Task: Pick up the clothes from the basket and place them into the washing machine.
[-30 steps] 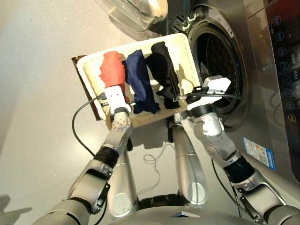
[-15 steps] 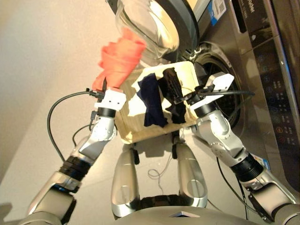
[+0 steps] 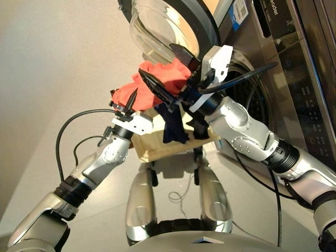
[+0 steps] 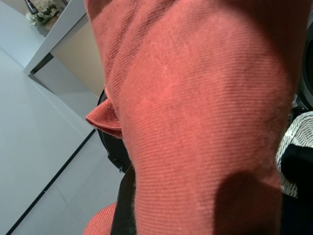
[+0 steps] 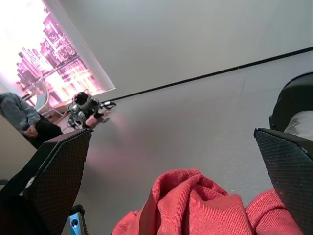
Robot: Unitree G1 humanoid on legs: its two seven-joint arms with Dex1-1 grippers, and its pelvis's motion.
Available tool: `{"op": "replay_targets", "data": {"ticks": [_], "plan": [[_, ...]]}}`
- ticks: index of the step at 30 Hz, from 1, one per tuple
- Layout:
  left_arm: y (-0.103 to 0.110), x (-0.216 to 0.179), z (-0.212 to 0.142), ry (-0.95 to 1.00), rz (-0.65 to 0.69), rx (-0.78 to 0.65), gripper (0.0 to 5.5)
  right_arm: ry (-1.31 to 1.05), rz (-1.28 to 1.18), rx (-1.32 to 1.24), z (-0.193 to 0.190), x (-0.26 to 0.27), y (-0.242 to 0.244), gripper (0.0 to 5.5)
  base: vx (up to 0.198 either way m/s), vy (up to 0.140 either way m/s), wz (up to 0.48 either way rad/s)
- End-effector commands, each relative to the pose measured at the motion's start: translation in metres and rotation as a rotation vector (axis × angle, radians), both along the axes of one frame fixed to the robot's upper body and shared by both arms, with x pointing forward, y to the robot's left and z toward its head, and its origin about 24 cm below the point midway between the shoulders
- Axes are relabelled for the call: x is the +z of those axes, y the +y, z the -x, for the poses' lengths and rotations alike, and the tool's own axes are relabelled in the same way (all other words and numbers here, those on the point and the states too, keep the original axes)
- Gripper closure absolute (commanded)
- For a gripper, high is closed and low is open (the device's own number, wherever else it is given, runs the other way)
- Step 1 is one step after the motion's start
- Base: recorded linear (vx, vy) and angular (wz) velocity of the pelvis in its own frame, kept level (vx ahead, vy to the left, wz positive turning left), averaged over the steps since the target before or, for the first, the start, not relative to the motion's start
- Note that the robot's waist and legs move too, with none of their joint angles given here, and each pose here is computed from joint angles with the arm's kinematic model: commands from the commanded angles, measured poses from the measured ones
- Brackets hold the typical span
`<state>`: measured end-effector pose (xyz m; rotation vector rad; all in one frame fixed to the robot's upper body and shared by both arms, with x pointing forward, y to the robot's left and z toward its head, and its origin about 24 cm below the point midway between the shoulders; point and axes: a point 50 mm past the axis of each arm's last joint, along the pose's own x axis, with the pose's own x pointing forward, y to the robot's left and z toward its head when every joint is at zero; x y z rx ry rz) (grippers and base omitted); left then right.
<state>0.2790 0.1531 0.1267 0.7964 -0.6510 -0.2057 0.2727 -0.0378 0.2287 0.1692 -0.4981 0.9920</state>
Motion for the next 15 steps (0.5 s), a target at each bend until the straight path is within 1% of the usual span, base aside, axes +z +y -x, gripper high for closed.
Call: {"op": "replay_targets", "data": {"ticks": [1,5,7,11,15], "plan": [[-0.017,0.02,0.018,-0.108,0.056,-0.134,5.5,-0.072,-0.079,0.137,0.026,0.02,0.009,0.0,0.0,0.0,0.0],[-0.019,0.026,0.018,-0.137,0.086,-0.134,5.5,-0.049,-0.083,0.107,0.024,0.014,0.003,0.0,0.0,0.0,0.0],[-0.019,0.036,0.021,-0.171,0.116,-0.136,5.5,-0.032,-0.082,0.088,0.023,0.009,-0.002,0.0,0.0,0.0,0.0],[-0.02,0.043,0.022,-0.216,0.187,-0.123,5.5,0.015,-0.093,0.011,0.017,-0.004,-0.017,0.0,0.0,0.0,0.0],[-0.023,0.055,0.029,-0.27,0.243,-0.145,5.5,0.097,-0.15,-0.084,0.009,-0.017,-0.038,0.0,0.0,0.0,0.0]]}}
